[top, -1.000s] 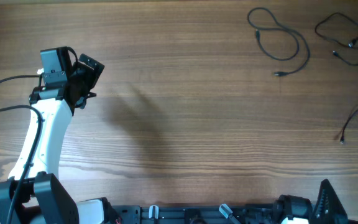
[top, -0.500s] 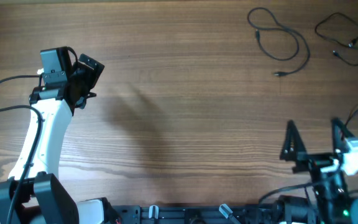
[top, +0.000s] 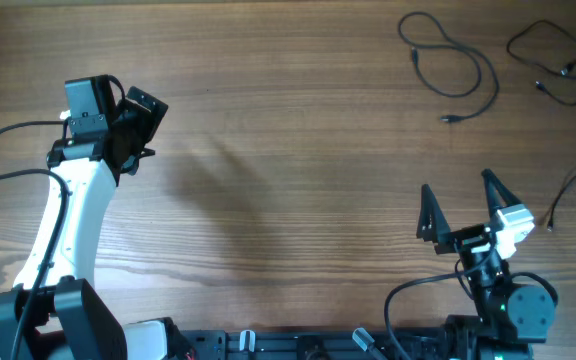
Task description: Untangle cables
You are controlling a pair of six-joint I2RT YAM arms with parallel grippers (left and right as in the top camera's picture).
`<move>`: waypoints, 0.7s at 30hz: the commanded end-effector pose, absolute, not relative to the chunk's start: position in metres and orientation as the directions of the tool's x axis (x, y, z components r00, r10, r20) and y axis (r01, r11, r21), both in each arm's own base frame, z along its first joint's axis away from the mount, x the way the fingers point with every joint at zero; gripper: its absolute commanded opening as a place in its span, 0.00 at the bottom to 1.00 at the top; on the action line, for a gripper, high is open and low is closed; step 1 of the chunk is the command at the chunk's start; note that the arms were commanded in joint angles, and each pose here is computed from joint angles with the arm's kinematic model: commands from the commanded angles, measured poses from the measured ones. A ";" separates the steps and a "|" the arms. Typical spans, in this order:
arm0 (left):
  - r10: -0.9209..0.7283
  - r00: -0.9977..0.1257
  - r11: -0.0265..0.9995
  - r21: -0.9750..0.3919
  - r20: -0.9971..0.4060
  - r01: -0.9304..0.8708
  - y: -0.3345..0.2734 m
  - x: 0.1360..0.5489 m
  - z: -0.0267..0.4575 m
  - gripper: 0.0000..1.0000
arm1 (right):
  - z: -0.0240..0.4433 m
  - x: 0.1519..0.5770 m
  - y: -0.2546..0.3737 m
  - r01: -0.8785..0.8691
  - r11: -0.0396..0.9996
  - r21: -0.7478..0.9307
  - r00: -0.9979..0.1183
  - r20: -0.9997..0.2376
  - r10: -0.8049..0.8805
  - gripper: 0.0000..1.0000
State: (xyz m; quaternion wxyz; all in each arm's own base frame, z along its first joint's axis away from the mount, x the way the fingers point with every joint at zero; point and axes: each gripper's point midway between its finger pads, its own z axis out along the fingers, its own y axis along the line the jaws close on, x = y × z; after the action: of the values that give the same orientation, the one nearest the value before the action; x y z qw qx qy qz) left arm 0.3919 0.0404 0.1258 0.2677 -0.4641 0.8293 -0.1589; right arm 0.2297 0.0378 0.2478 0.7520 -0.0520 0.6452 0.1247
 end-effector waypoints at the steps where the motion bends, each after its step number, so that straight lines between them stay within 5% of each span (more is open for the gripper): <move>1: -0.848 -0.426 0.529 -0.505 -0.314 -0.682 0.044 0.391 0.128 1.00 | 0.232 0.235 0.030 -0.209 0.973 0.095 0.131 -0.984 0.124 1.00; 7: -0.848 -0.426 0.529 -0.505 -0.314 -0.682 0.044 0.391 0.128 1.00 | 0.204 0.245 0.002 -0.060 0.971 0.233 0.108 -0.965 0.238 1.00; 12: -0.848 -0.426 0.529 -0.505 -0.314 -0.682 0.044 0.391 0.128 1.00 | 0.174 0.247 0.002 -0.030 0.983 0.183 -0.008 -0.983 0.183 1.00; 21: -0.848 -0.426 0.529 -0.505 -0.314 -0.682 0.044 0.391 0.128 1.00 | 0.176 0.247 0.001 -0.024 0.994 0.105 0.001 -0.994 0.105 0.99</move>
State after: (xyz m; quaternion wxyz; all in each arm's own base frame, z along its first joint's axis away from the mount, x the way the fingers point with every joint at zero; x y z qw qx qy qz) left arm 0.3919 0.0404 0.1257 0.2676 -0.4641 0.8293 -0.1588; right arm 0.2474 0.0030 0.1719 0.6997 0.0324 0.7113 0.0590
